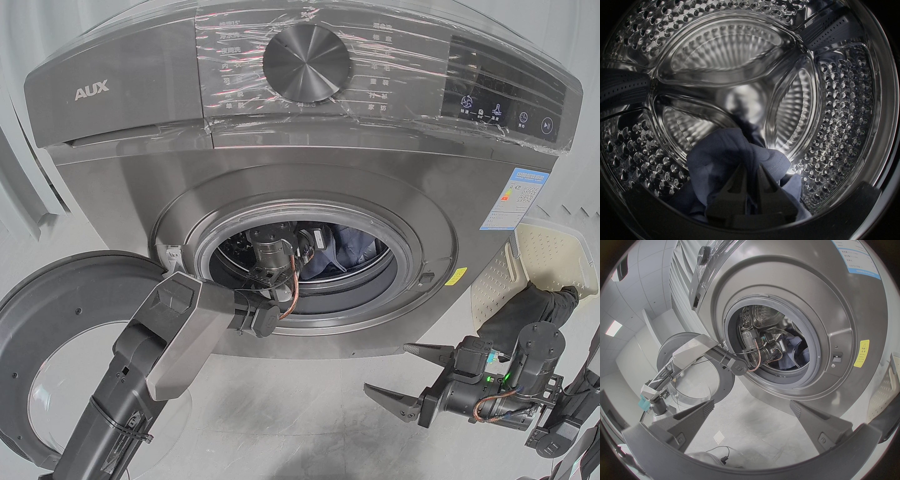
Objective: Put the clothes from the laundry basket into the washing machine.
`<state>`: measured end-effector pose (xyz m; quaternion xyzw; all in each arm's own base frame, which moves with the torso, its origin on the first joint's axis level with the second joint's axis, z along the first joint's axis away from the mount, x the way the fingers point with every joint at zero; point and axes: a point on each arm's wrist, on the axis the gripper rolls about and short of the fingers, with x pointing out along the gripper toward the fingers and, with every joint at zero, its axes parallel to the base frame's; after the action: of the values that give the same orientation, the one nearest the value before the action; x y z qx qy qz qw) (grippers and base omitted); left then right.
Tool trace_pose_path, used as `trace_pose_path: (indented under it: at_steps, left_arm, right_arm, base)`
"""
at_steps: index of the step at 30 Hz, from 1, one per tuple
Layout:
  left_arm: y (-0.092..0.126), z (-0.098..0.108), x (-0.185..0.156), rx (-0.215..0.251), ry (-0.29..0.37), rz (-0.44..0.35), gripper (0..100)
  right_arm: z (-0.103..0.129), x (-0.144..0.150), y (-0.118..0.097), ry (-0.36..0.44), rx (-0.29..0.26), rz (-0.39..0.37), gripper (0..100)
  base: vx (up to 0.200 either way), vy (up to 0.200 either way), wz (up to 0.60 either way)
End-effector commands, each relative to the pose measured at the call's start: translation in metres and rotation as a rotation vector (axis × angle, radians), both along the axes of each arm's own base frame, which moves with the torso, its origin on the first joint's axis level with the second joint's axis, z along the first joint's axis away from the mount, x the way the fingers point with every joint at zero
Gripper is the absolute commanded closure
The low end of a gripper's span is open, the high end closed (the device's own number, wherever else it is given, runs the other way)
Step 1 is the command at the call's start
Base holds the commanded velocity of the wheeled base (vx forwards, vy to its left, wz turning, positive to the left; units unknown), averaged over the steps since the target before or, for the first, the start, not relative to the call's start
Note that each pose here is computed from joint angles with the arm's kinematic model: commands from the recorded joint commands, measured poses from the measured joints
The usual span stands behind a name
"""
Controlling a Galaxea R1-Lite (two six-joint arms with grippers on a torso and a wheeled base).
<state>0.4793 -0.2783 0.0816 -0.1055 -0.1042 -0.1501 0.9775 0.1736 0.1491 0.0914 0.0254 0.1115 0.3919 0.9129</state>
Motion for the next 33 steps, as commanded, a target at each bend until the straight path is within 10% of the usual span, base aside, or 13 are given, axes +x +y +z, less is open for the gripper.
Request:
trace_pose_path:
  at_steps: [1, 3, 4, 16, 23, 33]
  left_arm:
    - [0.001, -0.009, 0.002, 0.007, 0.01, 0.004, 100]
    - [-0.001, -0.01, 0.002, 0.011, 0.014, 0.001, 100]
    - [-0.001, -0.011, 0.001, 0.012, 0.017, -0.001, 0]
    - [-0.001, -0.026, -0.032, 0.121, 0.188, -0.037, 0]
    - [-0.002, -0.001, -0.073, 0.148, 0.208, -0.099, 0]
    - [0.009, 0.005, -0.193, 0.208, 0.248, -0.308, 0]
  right_arm:
    - [-0.001, 0.0, 0.0, 0.003, -0.002, 0.001, 0]
    - [-0.001, 0.0, 0.0, 0.004, -0.001, 0.0, 0]
    - [-0.001, 0.0, 0.0, 0.006, -0.002, 0.0, 0]
    - [-0.001, 0.0, 0.0, 0.002, -0.001, -0.001, 0]
    - [-0.002, 0.0, -0.001, 0.007, -0.003, -0.003, 0]
    - [-0.004, -0.004, -0.008, 0.023, -0.015, -0.015, 0]
  base:
    - [0.0, 0.0, 0.0]
    - [0.0, 0.0, 0.0]
    - [0.0, 0.0, 0.0]
    - [0.0, 0.0, 0.0]
    - [0.0, 0.0, 0.0]
    - [0.0, 0.0, 0.0]
